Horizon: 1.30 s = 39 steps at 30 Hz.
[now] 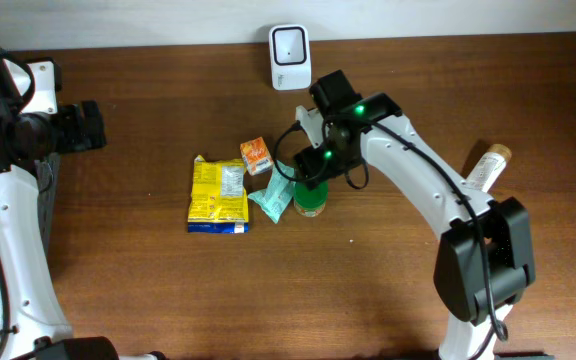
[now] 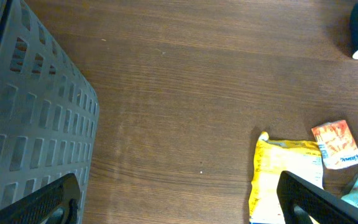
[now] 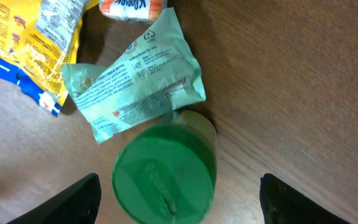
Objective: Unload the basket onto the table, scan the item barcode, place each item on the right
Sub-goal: 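Move the right gripper over the green-lid jar and grasp it, then lift the green-lid jar with the right gripper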
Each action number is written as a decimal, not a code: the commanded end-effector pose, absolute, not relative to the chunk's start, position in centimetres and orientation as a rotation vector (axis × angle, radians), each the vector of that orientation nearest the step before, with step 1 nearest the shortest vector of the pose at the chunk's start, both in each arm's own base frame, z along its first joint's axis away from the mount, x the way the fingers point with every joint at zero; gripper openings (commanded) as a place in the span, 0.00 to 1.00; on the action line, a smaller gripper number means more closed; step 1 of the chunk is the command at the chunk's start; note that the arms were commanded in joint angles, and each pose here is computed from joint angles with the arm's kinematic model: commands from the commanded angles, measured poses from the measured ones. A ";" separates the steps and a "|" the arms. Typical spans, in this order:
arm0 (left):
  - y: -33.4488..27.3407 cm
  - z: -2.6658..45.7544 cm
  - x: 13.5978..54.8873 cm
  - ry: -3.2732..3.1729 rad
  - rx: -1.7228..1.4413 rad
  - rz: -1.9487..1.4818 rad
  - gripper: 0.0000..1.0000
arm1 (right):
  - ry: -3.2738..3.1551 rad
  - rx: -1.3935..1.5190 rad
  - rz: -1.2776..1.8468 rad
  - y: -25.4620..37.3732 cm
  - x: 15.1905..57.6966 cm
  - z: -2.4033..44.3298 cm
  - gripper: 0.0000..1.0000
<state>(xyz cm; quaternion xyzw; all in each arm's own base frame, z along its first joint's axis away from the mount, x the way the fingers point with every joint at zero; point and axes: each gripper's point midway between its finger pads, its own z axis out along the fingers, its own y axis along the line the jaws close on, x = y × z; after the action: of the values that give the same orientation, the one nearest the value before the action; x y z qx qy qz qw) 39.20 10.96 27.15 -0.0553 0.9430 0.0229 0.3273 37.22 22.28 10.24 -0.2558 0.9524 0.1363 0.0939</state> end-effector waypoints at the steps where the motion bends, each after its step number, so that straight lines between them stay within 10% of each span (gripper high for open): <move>1: 11.1 27.1 39.3 2.470 -0.128 0.061 0.99 | 2.841 -0.780 0.291 22.1 37.6 8.5 0.75; 39: 11.1 27.1 39.3 2.471 -0.128 0.061 0.99 | 2.908 -0.803 0.187 23.0 34.8 5.0 0.82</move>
<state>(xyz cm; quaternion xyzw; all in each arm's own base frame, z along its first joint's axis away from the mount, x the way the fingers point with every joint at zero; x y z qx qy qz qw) 39.20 10.96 27.15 -0.0553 0.9430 0.0229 0.3273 34.85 22.64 5.36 -0.2714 0.9592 0.0488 0.0620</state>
